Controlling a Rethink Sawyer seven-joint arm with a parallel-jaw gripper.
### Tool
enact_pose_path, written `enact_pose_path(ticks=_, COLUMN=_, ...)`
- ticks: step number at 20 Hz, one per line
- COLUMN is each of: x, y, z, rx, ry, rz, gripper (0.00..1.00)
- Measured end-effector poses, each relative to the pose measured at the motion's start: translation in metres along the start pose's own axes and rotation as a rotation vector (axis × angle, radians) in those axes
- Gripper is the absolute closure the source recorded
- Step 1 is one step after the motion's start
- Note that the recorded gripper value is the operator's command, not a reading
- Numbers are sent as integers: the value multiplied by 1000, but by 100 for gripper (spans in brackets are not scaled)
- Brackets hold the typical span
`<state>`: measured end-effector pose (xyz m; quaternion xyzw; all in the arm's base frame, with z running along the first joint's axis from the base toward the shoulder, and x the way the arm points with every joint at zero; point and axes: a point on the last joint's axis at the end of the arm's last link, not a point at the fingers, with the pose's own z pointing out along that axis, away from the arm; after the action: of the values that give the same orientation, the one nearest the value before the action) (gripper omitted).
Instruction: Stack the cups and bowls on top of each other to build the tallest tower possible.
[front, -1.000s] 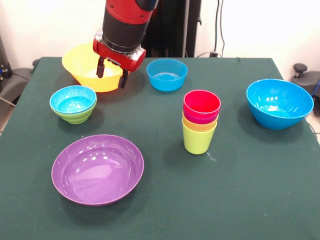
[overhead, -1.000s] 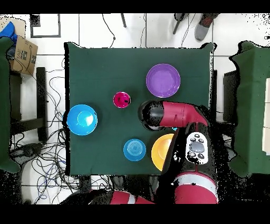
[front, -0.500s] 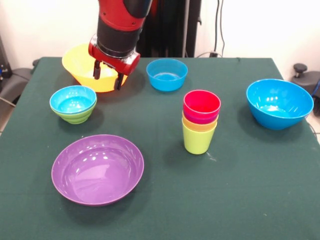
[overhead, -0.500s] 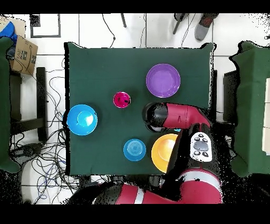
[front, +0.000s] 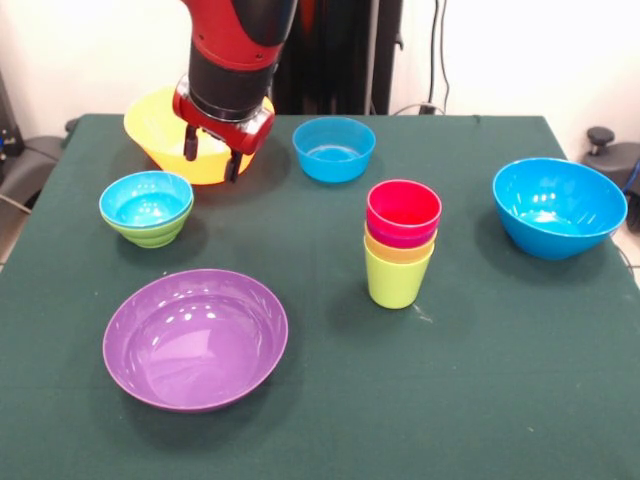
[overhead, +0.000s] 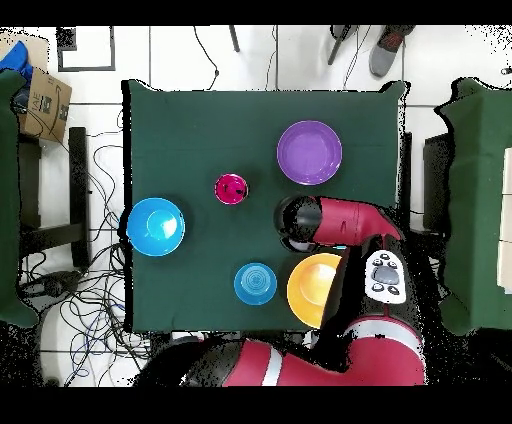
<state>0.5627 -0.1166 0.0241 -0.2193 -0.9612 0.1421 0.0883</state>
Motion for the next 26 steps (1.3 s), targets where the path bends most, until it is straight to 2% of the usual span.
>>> enact_pose_path(ticks=18, x=7, y=0, z=30, rx=-16, ry=58, rz=5, gripper=0)
enact_pose_path(ticks=26, x=6, y=2, z=27, rx=-22, ry=53, rz=4, gripper=0)
